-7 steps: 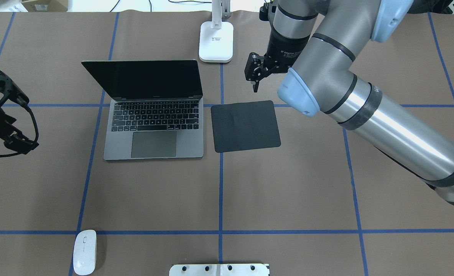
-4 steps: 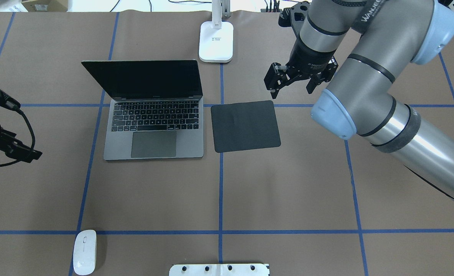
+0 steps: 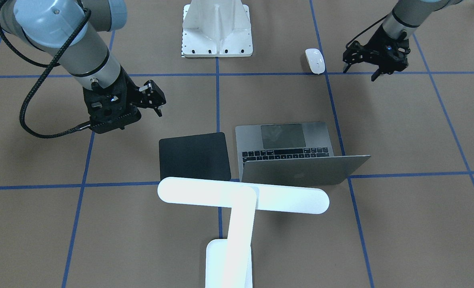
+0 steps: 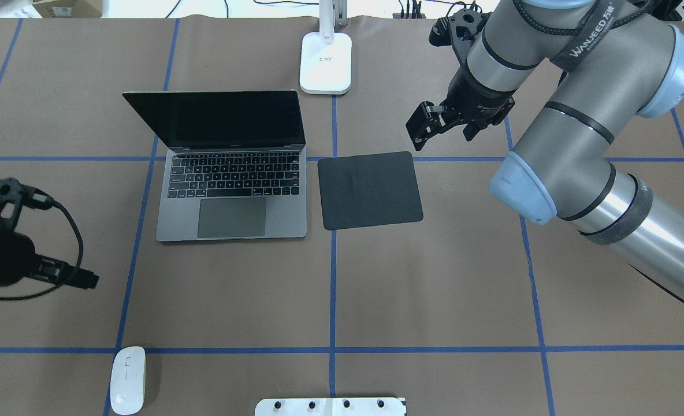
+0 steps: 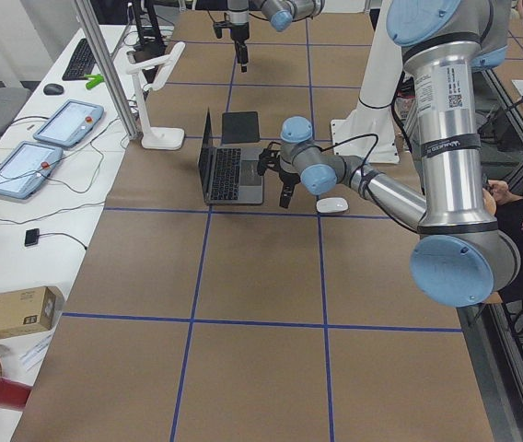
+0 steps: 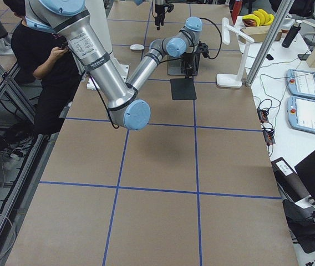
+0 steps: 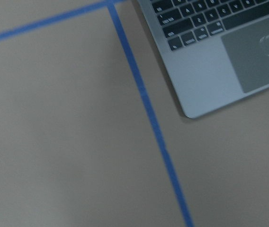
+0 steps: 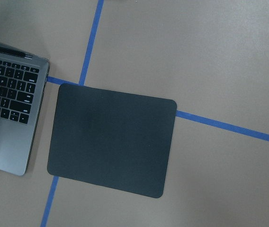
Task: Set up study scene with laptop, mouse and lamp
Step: 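Raise the right gripper while the left gripper reaches toward the white mouse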
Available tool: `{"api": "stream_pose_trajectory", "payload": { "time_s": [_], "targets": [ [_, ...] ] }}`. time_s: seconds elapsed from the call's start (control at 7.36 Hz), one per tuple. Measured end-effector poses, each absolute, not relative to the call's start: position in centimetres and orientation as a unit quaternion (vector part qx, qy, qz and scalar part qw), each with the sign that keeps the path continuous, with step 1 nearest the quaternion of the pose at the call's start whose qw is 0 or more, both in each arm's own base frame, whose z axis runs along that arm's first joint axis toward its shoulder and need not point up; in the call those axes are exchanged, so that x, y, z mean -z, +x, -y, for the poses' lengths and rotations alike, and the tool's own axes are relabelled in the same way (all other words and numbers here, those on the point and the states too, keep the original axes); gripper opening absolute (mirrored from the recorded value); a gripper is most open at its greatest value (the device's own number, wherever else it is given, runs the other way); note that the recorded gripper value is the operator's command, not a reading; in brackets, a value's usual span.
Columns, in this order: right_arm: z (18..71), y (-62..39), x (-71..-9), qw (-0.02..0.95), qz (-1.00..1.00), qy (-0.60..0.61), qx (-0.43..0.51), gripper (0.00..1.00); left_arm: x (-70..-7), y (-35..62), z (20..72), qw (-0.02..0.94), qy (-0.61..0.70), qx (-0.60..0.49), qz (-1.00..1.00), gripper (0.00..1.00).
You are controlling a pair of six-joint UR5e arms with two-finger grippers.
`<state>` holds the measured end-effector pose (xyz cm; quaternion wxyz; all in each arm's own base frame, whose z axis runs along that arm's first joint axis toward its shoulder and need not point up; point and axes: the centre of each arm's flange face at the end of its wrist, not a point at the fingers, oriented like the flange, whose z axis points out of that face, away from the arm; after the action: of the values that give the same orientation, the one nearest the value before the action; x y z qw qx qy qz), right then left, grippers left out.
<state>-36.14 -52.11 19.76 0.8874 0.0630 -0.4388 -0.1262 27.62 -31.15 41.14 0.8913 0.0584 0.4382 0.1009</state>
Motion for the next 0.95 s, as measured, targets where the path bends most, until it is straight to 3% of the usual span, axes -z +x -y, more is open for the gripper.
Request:
{"api": "stream_pose_trajectory", "payload": {
  "time_s": [0.54,0.95],
  "targets": [
    [51.6,-36.9,-19.7,0.885,0.436,0.072,0.144,1.00,-41.8,33.4,24.0,0.905,-0.012,-0.077,-0.419,1.00],
    [51.6,-36.9,-20.0,0.888,0.431,0.076,0.143,1.00,-42.8,35.4,22.2,0.914,-0.054,-0.040,-0.401,1.00]
  ]
}}
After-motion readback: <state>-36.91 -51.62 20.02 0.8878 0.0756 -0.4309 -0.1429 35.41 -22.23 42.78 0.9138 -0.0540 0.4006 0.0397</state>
